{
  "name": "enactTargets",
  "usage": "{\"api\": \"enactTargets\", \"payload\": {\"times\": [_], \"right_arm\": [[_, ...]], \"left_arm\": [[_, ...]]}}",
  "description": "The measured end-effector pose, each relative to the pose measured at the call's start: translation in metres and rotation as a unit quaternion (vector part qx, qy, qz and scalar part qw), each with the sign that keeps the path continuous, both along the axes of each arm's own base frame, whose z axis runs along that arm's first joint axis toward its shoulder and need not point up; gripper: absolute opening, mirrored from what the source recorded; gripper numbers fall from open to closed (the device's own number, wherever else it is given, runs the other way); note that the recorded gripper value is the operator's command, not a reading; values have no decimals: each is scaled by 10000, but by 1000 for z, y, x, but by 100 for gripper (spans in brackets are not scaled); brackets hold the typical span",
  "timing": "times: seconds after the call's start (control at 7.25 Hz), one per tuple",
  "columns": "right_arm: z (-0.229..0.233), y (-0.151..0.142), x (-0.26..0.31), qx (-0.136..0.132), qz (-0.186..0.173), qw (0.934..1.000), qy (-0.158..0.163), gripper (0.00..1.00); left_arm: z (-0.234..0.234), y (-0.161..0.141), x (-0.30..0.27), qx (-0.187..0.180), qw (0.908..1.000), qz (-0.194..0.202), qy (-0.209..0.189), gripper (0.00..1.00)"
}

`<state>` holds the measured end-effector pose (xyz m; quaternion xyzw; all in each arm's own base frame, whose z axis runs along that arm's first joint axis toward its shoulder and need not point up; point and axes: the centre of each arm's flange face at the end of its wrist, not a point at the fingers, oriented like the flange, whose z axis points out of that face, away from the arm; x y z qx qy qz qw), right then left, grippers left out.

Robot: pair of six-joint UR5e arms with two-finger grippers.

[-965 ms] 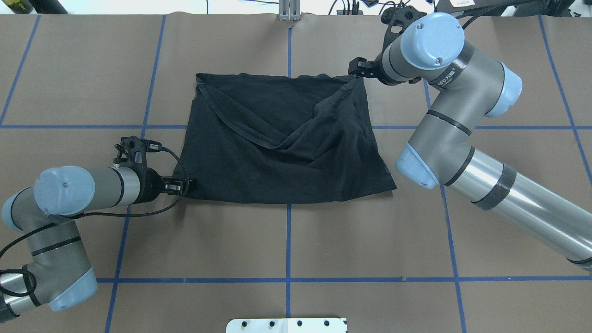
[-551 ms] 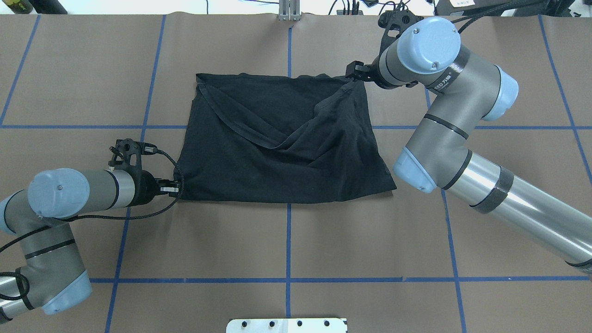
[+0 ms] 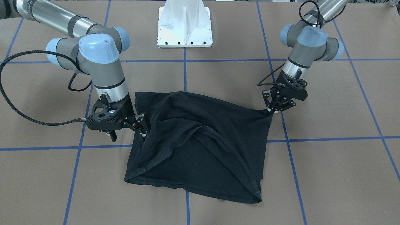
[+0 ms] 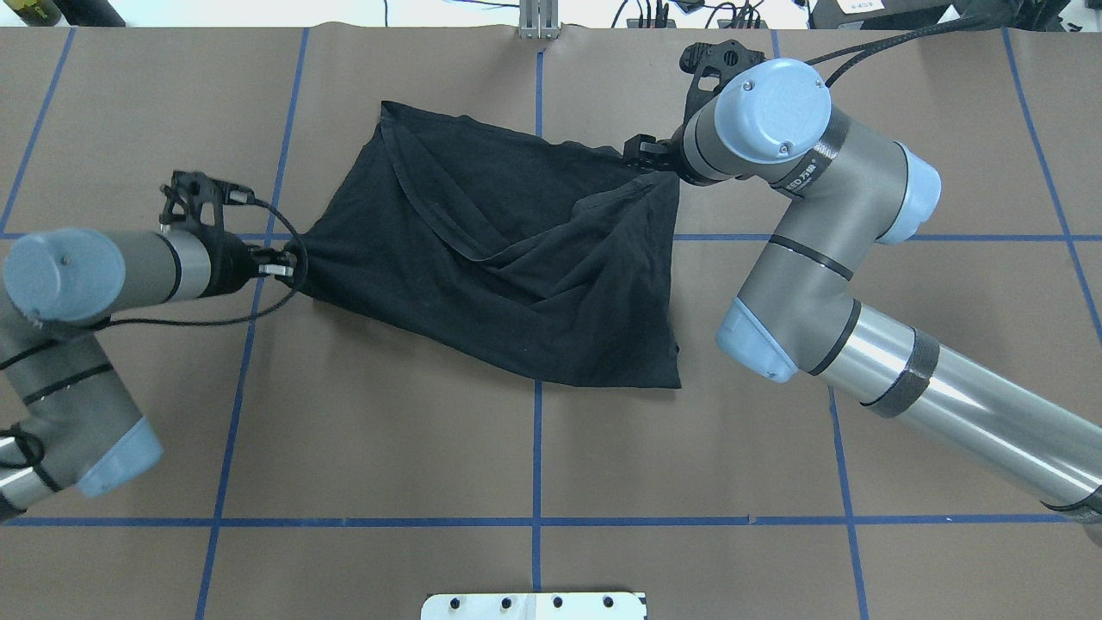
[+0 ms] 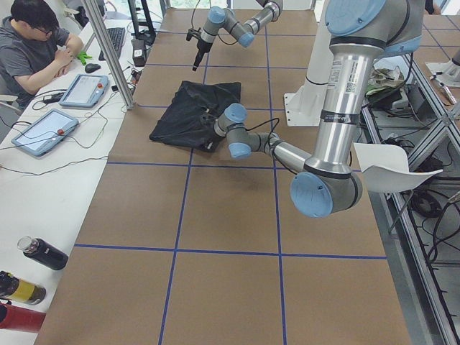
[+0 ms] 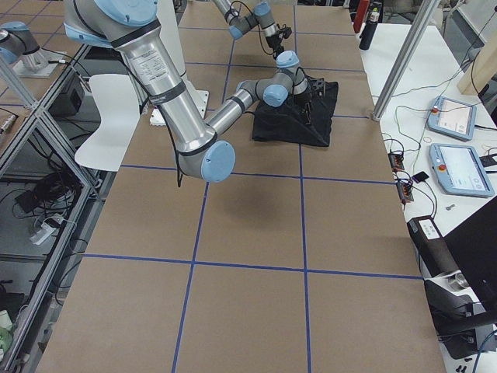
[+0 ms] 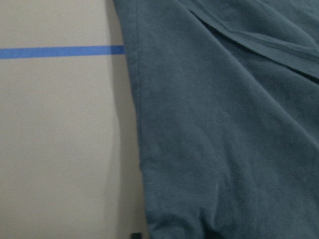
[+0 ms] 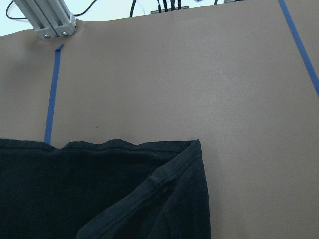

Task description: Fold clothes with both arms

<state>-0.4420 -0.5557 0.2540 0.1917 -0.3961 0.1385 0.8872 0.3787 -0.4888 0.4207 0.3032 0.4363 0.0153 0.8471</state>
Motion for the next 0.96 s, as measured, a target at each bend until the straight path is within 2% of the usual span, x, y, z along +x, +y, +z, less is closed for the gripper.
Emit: {"api": "enactTargets", "payload": {"times": [0.28, 0.55, 0.69, 0.83, 0.96], "right_arm": [[-5, 7, -6, 11, 18, 10000, -48, 100], [-12, 14, -11, -7, 48, 9999, -143, 100], [-15, 19, -15, 7, 60, 9998, -174, 100], [-17, 23, -19, 23, 56, 9998, -182, 100], [-18, 25, -22, 32, 45, 9998, -184, 100]], "left_arm": [[-1, -110, 0, 123, 9982, -408, -423, 0], [-9, -209, -7, 244, 9931, -575, -994, 0], [-27, -247, -4, 270, 9912, -602, -1151, 91], [-45, -272, 2, 283, 9904, -610, -1206, 100], [-45, -276, 0, 357, 9906, -623, -1165, 100]]}}
